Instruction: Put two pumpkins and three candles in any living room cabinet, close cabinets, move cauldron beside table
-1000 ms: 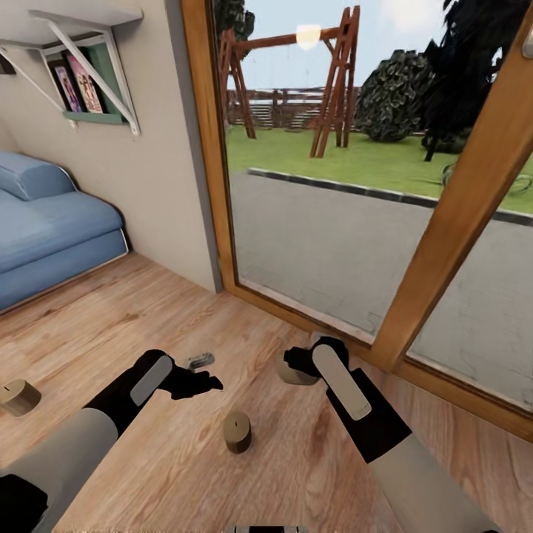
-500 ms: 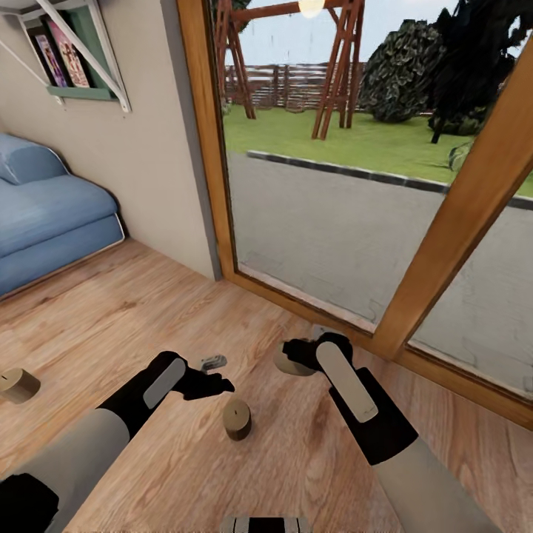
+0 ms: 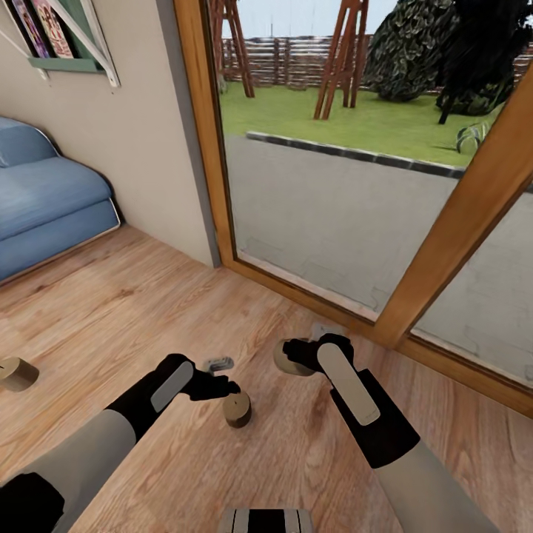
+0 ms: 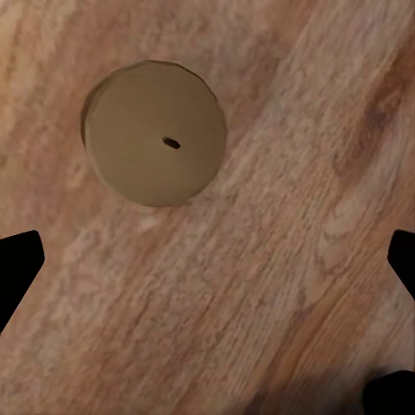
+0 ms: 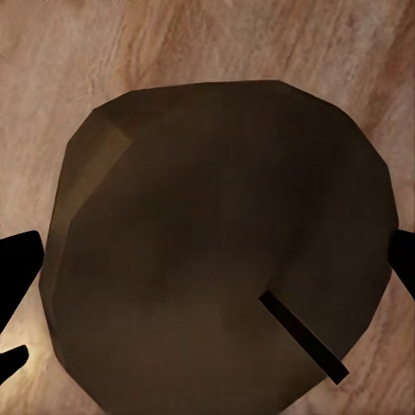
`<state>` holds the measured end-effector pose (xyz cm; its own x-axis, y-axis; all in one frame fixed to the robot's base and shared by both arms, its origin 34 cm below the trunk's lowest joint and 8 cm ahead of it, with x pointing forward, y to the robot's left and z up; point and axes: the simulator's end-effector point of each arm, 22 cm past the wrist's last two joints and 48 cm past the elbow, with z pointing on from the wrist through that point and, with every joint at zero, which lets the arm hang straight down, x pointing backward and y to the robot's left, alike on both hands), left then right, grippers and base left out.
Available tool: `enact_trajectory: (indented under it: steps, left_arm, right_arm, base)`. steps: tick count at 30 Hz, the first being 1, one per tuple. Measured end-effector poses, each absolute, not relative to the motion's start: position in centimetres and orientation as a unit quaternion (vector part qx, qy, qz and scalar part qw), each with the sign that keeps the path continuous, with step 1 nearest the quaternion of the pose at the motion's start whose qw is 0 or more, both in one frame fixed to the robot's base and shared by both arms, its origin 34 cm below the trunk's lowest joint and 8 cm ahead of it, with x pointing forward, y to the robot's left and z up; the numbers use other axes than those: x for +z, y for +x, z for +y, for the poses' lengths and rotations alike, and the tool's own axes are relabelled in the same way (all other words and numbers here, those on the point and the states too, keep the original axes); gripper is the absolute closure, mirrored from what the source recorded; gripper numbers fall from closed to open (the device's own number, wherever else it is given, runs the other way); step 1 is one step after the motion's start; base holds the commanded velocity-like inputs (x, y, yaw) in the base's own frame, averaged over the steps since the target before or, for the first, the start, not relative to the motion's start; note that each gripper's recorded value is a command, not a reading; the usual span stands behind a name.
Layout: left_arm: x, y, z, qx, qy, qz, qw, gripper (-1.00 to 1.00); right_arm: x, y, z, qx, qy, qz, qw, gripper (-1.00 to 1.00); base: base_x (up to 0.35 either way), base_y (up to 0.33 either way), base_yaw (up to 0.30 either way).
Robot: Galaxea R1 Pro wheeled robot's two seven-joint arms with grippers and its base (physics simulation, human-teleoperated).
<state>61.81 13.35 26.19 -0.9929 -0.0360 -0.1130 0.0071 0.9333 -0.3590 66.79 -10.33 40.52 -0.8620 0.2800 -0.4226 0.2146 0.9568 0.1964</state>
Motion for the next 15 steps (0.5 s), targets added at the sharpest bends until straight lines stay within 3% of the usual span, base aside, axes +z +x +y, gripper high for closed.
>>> enact_trajectory:
  steps: [7, 15]
  left_arm:
    - [26.17, 62.27, 13.38, -0.181, -0.011, 0.981, 0.070, -1.00]
    - [25.95, 62.24, 13.57, -0.179, -0.015, 0.981, 0.071, -1.00]
  right_arm:
    - [40.55, 66.79, -10.29, 0.072, 0.129, 0.962, 0.229, 1.00]
    - [40.57, 66.79, -10.24, 0.072, 0.129, 0.962, 0.230, 1.00]
  base:
    - [0.001, 0.000, 0.000]
    - [0.097, 0.028, 0.000]
